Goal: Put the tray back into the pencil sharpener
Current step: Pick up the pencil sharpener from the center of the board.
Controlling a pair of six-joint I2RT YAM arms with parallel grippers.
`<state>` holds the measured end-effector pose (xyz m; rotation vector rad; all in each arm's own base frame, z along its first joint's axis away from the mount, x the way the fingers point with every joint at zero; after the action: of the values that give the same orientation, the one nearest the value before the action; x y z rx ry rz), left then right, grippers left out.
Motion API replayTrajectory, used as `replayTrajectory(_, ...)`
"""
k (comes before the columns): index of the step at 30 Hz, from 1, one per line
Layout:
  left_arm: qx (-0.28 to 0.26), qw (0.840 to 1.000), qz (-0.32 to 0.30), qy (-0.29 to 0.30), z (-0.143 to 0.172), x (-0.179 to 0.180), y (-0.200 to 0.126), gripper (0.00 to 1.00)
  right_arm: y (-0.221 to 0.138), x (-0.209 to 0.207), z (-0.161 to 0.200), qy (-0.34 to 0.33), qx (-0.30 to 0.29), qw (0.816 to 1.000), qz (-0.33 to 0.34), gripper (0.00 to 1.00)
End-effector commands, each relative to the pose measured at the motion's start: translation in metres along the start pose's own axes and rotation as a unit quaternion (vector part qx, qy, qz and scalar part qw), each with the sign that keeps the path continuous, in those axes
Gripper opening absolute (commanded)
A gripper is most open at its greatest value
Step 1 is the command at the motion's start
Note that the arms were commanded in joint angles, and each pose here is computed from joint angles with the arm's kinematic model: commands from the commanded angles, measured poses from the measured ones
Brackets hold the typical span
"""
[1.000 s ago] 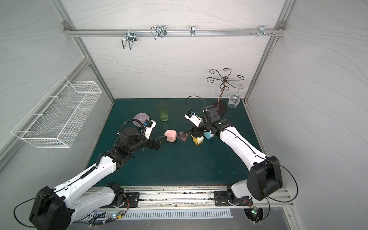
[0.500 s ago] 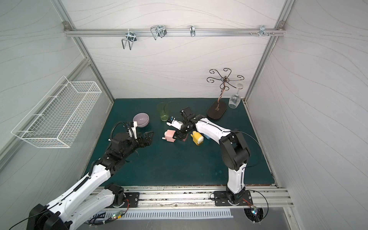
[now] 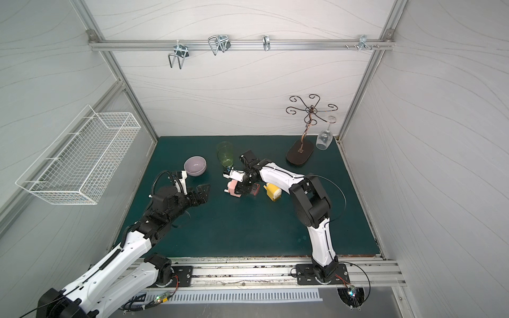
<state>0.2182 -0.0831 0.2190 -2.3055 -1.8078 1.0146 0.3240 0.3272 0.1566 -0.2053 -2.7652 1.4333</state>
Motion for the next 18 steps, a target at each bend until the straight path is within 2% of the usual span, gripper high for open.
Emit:
replayTrajectory(1,-0.023,1.0,0.013,-0.001,-0.019,-0.01,-0.005,0.99,0.011,0.001,-0.003,-0.004,0.002,1.0,-0.011,0.7)
replayTrajectory(6,-0.024,1.0,0.01,0.006,-0.021,-0.01,-0.009,0.99,0.016,-0.004,-0.004,-0.007,0.004,1.0,-0.009,0.62)
replayTrajectory(12,-0.025,1.0,0.01,0.008,-0.022,-0.01,-0.011,0.99,0.008,-0.002,-0.012,-0.007,-0.01,1.0,-0.018,0.35)
replayTrajectory(18,-0.035,0.999,0.026,0.026,-0.024,-0.013,-0.015,0.99,-0.019,0.005,-0.023,-0.013,-0.03,0.999,-0.02,0.28)
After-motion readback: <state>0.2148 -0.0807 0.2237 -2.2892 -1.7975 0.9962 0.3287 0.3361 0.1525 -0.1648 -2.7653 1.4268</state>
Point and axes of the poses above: each gripper's point midway between its finger pads, its own y axis out along the fingers, its own x axis along the line the jaws close on, z = x × y, the point moved 9 cm from there along -y, back along the fingers, and after that the axes turned 1 degree about -y, right-handed, at the moved point
